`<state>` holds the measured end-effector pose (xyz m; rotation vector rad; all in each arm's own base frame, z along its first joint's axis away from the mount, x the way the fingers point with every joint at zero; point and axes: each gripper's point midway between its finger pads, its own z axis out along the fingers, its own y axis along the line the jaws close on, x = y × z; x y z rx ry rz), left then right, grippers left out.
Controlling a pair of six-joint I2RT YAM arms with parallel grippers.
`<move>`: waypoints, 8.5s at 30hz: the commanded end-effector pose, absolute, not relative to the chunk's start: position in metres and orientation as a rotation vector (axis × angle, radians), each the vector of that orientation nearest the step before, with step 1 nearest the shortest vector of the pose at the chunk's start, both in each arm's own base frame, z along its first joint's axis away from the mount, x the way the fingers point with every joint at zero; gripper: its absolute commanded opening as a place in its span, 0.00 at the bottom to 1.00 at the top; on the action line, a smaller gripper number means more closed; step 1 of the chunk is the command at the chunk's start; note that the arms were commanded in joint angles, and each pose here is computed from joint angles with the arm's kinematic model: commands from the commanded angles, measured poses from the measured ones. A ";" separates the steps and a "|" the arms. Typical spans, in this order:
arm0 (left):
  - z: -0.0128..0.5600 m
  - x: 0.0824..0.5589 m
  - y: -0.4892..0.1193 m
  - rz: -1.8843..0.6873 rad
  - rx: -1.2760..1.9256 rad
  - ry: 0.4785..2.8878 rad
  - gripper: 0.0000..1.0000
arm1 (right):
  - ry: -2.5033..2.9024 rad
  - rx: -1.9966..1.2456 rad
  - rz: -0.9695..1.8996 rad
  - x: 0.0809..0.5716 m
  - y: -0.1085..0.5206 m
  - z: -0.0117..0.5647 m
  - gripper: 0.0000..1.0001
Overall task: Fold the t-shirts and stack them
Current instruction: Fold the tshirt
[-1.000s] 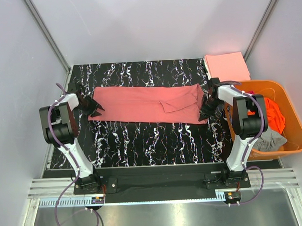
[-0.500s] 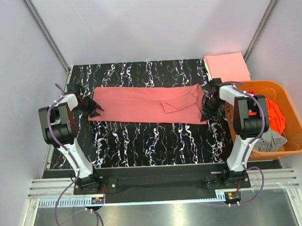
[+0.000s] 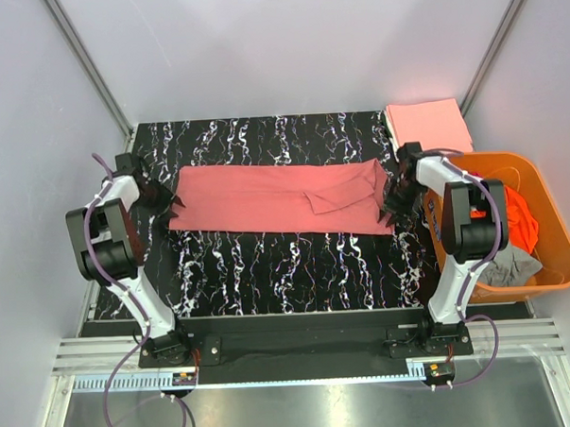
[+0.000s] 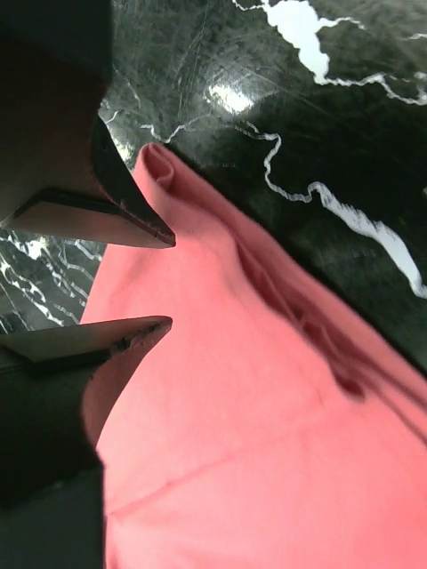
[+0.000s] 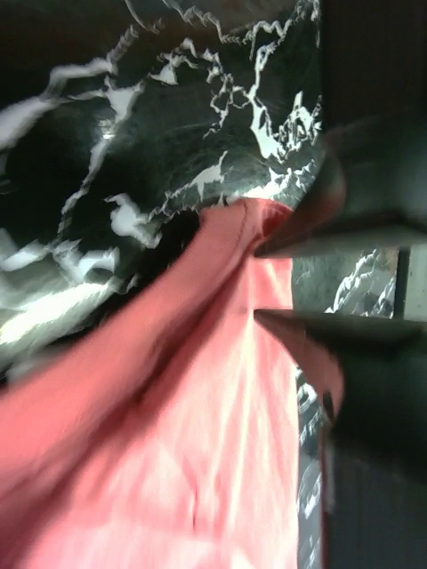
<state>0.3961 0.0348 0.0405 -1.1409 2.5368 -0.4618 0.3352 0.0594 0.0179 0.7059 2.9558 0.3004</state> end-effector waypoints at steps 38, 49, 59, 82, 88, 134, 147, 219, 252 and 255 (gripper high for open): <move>0.032 0.567 0.024 -1.028 -1.300 2.091 0.38 | 2.559 0.811 0.553 0.552 0.057 0.045 0.00; 0.013 0.559 0.047 -0.956 -1.405 2.097 0.38 | 2.628 0.863 0.347 0.528 0.019 0.006 0.00; 0.050 0.564 0.056 -0.898 -1.184 2.145 0.47 | 2.683 0.781 0.366 0.521 0.020 0.001 0.00; 0.102 0.437 -0.022 -0.607 -0.718 2.427 0.52 | 2.488 0.538 0.518 0.441 0.073 0.194 0.68; 0.086 0.439 -0.016 -0.547 -0.767 2.468 0.36 | 2.520 0.478 0.607 0.379 0.094 0.185 0.60; 0.053 0.251 0.035 -0.161 -1.311 2.462 0.48 | 2.672 0.811 0.456 0.385 0.136 0.099 0.99; 0.135 0.294 -0.004 -0.284 -0.749 2.378 0.72 | 2.655 0.968 0.106 0.420 0.163 0.052 1.00; 0.053 0.165 -0.302 -0.806 0.011 3.125 0.77 | 2.578 0.111 0.118 0.509 0.184 0.102 1.00; 0.114 0.247 -0.241 -1.103 -0.011 2.819 0.75 | 2.224 -0.292 0.389 0.601 0.307 0.119 0.92; 0.103 0.249 -0.262 -1.107 0.018 2.861 0.75 | 2.178 -0.250 0.407 0.590 0.301 0.175 0.97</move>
